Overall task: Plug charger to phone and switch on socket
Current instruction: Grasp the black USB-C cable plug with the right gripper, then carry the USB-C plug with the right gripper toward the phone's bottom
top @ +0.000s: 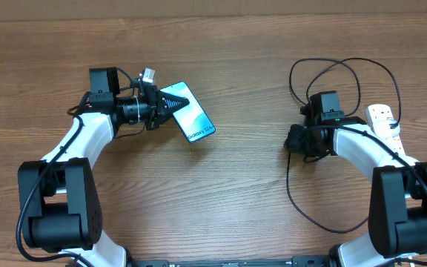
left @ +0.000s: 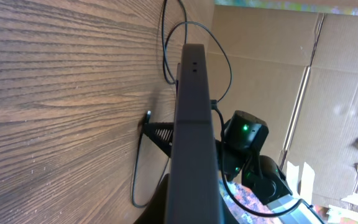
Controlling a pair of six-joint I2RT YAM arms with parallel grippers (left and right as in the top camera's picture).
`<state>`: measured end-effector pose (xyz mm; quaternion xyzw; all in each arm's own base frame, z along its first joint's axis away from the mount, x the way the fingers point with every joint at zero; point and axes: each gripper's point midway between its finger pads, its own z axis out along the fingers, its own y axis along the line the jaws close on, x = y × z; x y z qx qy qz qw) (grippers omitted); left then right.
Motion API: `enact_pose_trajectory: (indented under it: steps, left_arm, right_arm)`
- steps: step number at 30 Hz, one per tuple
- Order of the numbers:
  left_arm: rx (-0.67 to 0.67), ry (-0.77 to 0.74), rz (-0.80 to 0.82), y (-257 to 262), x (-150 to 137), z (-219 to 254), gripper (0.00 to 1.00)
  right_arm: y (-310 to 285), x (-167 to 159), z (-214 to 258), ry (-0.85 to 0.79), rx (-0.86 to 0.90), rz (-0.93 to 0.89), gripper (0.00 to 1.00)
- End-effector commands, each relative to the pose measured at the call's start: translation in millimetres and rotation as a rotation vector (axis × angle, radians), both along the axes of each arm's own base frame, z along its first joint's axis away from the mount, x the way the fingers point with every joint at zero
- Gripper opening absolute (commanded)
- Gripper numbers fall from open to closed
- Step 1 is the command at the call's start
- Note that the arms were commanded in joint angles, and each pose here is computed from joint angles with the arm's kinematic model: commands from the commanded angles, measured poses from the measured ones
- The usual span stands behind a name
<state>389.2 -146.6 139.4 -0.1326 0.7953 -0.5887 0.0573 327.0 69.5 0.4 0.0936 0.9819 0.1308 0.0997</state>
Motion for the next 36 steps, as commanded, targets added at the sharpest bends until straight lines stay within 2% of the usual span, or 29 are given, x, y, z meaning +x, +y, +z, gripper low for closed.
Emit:
enact_pose_trajectory:
  steps: [1,5,15,17,22,26,28,30,32,36]
  left_arm:
    - [-0.017,-0.006,-0.010,-1.0,2.1,5.0,0.04]
    - [-0.008,-0.005,-0.002,-0.2,3.2,3.4,0.04]
    - [-0.006,-0.004,-0.001,-0.1,3.4,3.1,0.04]
    - [-0.006,-0.004,-0.001,-0.1,3.4,3.1,0.04]
    - [-0.006,-0.004,-0.001,-0.1,3.3,3.1,0.04]
    - [-0.029,-0.011,-0.023,-2.8,0.3,7.1,0.04]
    - [-0.034,-0.030,-0.035,-3.5,-0.8,8.8,0.04]
    - [-0.052,-0.092,-0.071,-5.4,-3.3,14.5,0.04]
    - [-0.109,-0.186,-0.139,-9.4,-10.0,28.0,0.04]
    - [-0.208,-0.315,-0.226,-11.7,-16.0,53.8,0.04]
  right_arm:
    - [-19.8,-1.6,-12.3,0.007,-0.109,-0.018,0.33]
    - [-16.8,3.1,-11.0,-0.015,-0.106,-0.013,0.39]
    - [-3.1,-3.3,-12.1,0.003,-0.104,0.009,0.38]
    - [-1.2,-4.9,-12.4,0.009,-0.105,0.010,0.32]
    - [-8.4,-4.1,-15.4,0.016,-0.138,-0.043,0.05]
    - [-7.3,-2.4,-15.7,0.011,-0.133,-0.041,0.04]
    - [3.8,1.6,-11.6,-0.008,-0.078,0.005,0.04]
    - [33.5,5.3,2.1,-0.037,0.075,0.117,0.04]
    - [75.2,5.2,36.2,-0.084,0.313,0.269,0.04]
    - [106.2,-7.7,84.7,-0.108,0.524,0.407,0.04]
